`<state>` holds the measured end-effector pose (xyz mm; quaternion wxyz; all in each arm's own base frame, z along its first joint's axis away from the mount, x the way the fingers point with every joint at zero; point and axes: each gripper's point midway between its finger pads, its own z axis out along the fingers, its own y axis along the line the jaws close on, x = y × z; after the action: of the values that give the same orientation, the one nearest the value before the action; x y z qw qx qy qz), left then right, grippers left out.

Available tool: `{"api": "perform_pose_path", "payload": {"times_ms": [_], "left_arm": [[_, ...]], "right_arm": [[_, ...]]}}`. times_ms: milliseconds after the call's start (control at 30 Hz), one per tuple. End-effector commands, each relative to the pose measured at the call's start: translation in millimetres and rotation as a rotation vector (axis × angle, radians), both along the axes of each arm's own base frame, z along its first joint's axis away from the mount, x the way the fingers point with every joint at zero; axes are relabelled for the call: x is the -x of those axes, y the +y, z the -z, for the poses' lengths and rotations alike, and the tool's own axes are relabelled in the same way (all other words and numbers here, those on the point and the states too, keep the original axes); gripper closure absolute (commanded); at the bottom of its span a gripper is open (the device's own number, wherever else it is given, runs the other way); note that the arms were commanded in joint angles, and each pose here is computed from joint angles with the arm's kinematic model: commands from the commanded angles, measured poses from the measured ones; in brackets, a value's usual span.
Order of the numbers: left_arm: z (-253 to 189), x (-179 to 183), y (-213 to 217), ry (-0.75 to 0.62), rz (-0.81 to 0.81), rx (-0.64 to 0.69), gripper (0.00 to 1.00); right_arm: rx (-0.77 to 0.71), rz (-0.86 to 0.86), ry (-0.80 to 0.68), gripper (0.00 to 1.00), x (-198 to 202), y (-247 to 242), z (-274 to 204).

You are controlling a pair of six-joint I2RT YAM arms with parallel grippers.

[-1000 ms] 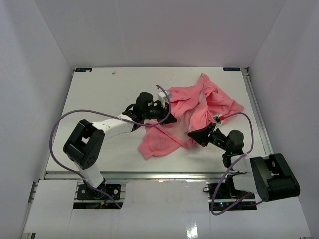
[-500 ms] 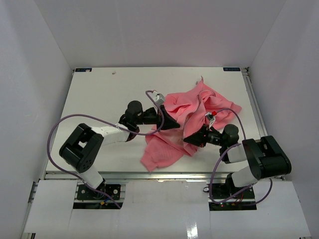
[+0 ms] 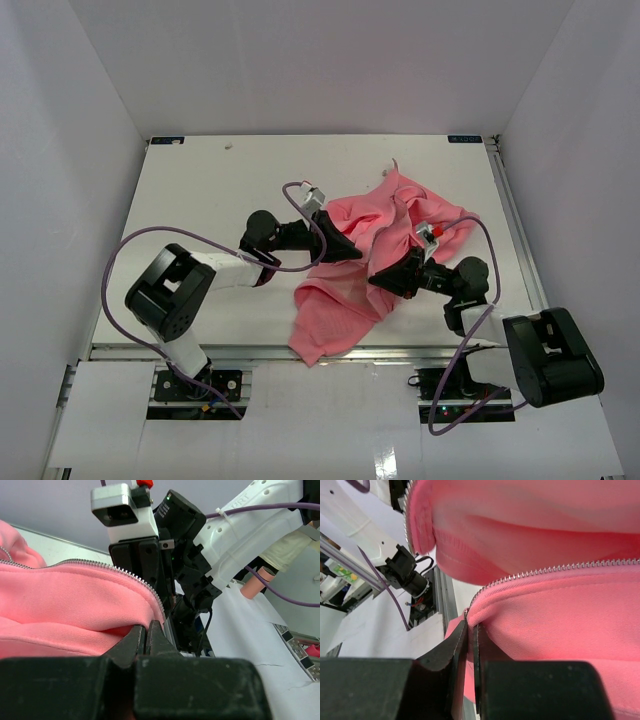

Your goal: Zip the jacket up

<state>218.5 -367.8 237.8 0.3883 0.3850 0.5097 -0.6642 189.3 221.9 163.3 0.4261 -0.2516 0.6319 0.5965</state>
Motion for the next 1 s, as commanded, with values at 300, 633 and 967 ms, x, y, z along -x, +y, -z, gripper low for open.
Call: {"api": "perform_pose_path", "payload": {"times_ms": [300,633,967], "left_arm": [[-31.7,13.8,6.8,-0.067,0.032,0.082,1.00],[-27.0,15.3,6.0,-0.085,0.039,0.141,1.00],[-25.3,17.0,4.1,-0.098,0.055,0.176,1.00]], "right_arm": [[-0.189,0.010,-0.758,0.92,36.3,-8.3,-110.7],[-0.221,0.042,-0.766,0.92,40.6,-12.0,-120.2],[-0.249,0.070,-0.756,0.92,38.9,-14.1,-127.9]]}}
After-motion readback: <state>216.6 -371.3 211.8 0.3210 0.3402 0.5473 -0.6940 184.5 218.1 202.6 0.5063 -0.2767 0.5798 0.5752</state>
